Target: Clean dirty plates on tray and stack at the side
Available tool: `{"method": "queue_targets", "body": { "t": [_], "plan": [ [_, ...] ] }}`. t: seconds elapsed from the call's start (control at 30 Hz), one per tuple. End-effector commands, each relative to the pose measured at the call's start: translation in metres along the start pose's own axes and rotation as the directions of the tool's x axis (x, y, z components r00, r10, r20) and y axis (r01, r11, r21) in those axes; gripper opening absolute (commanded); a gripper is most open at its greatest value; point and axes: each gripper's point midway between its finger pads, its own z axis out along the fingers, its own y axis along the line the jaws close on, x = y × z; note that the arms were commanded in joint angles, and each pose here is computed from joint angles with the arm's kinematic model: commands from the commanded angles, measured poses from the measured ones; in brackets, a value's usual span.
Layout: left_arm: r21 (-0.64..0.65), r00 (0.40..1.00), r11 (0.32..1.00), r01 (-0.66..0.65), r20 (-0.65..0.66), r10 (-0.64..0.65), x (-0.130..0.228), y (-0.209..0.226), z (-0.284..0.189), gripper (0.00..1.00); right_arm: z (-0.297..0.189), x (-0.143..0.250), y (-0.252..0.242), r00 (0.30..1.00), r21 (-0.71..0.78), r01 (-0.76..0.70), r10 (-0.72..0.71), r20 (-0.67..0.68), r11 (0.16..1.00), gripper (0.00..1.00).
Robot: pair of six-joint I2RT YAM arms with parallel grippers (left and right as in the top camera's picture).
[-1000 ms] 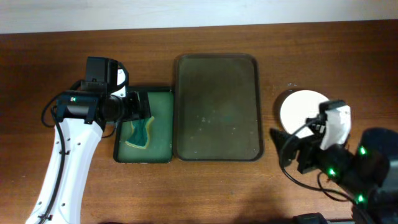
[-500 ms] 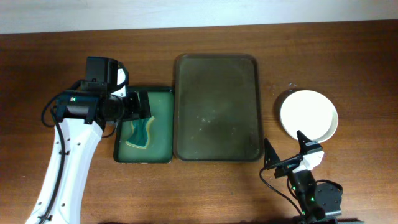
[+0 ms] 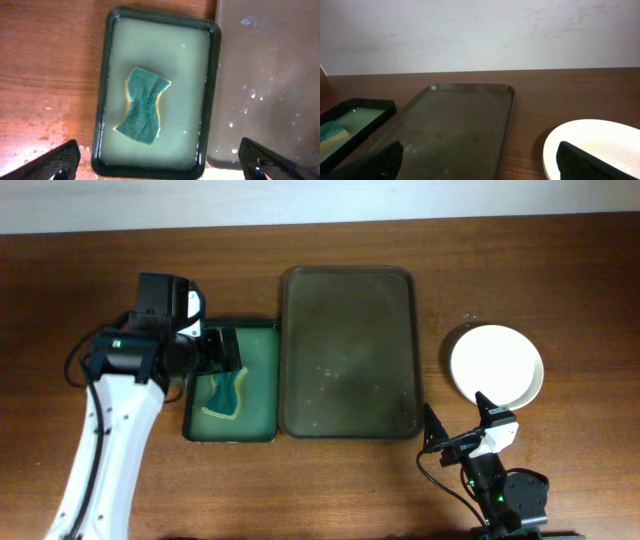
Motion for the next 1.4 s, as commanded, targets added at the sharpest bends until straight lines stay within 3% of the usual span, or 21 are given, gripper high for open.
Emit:
{"method": "queue_targets", "body": {
  "t": [0.0,0.1,0.2,0.4,0.6,1.37],
  "plan": [
    [0.028,0.975,1.000,-0.008,0.221,0.001,0.002,0.004,-0.022,0.99,0.000,0.003,0.000,1.000,0.004,-0.003,0.003,-0.003,1.000,0.98],
    [0.088,0.882,0.996,-0.029,0.472,-0.016,0.035,0.011,-0.027,0.99,0.000,0.003,0.000,1.000,0.004,-0.003,0.003,-0.003,1.000,0.99],
    [0.117,0.777,0.992,-0.050,0.628,-0.035,0.072,0.019,-0.018,0.99,0.000,0.003,0.000,1.000,0.004,-0.003,0.003,-0.003,1.000,0.98],
    [0.152,0.607,0.985,-0.087,0.792,-0.069,0.103,0.026,-0.008,0.99,0.000,0.003,0.000,1.000,0.004,-0.003,0.003,-0.003,1.000,0.98],
    [0.161,0.527,0.982,-0.101,0.846,-0.084,0.099,0.026,0.001,0.99,0.000,0.003,0.000,1.000,0.004,-0.003,0.003,-0.003,1.000,0.98],
    [0.161,0.532,0.982,-0.101,0.843,-0.084,0.099,0.026,0.002,0.99,0.000,0.003,0.000,1.000,0.004,-0.003,0.003,-0.003,1.000,0.98]
  ]
}}
